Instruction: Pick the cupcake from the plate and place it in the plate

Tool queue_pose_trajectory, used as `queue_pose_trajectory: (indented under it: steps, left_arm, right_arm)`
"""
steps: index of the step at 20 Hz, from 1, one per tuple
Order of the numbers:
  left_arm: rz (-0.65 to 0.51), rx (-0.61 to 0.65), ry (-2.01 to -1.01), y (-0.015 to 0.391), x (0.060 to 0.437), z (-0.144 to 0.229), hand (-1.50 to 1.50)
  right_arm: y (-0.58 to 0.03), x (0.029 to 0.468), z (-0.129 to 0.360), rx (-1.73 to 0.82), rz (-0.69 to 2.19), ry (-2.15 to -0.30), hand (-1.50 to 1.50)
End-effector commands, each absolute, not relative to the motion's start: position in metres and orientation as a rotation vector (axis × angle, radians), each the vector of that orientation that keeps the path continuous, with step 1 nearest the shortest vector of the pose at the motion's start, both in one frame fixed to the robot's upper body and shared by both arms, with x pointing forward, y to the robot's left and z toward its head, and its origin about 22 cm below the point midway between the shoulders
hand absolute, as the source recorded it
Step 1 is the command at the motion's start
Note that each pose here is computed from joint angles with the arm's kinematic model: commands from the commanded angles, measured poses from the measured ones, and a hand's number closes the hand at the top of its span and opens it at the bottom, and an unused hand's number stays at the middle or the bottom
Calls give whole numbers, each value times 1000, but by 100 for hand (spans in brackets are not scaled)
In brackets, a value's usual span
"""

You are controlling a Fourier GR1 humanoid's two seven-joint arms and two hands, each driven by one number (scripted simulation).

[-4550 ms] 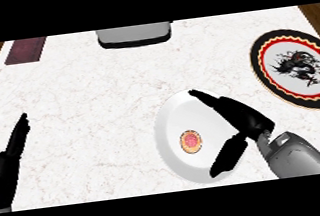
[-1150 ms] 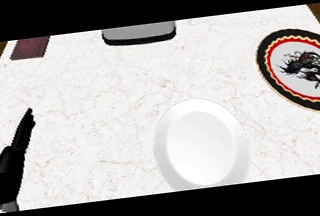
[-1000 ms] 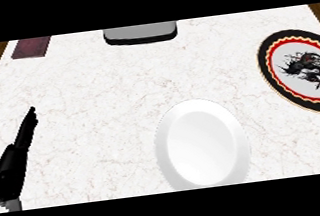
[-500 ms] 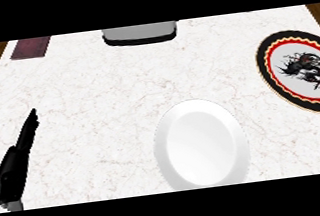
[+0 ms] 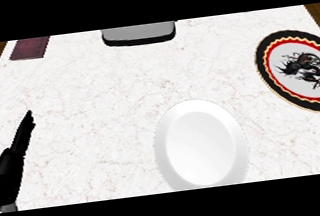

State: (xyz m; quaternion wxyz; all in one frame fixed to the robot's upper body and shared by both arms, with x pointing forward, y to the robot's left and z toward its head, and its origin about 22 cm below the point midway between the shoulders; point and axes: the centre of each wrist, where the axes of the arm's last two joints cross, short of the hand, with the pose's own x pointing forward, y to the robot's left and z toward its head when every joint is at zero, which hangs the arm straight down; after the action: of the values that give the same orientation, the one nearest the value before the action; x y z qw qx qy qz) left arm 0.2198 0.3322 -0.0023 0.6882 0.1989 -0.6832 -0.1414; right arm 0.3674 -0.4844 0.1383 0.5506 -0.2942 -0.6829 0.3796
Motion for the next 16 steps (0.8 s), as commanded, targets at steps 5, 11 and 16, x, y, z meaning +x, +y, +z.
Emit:
queue_pose_trajectory:
  steps: [5,11,16]
  left_arm:
    - [-327,438,-1525,325,233,0,0]
    - [-310,434,-1547,321,236,1,0]
    - [-342,428,-1529,326,226,-2,0]
  right_arm:
    - [-438,387,87,-498,932,-1514,150]
    - [-442,381,73,-587,745,-1406,-150]
    - [-445,376,68,-539,579,-1562,-150]
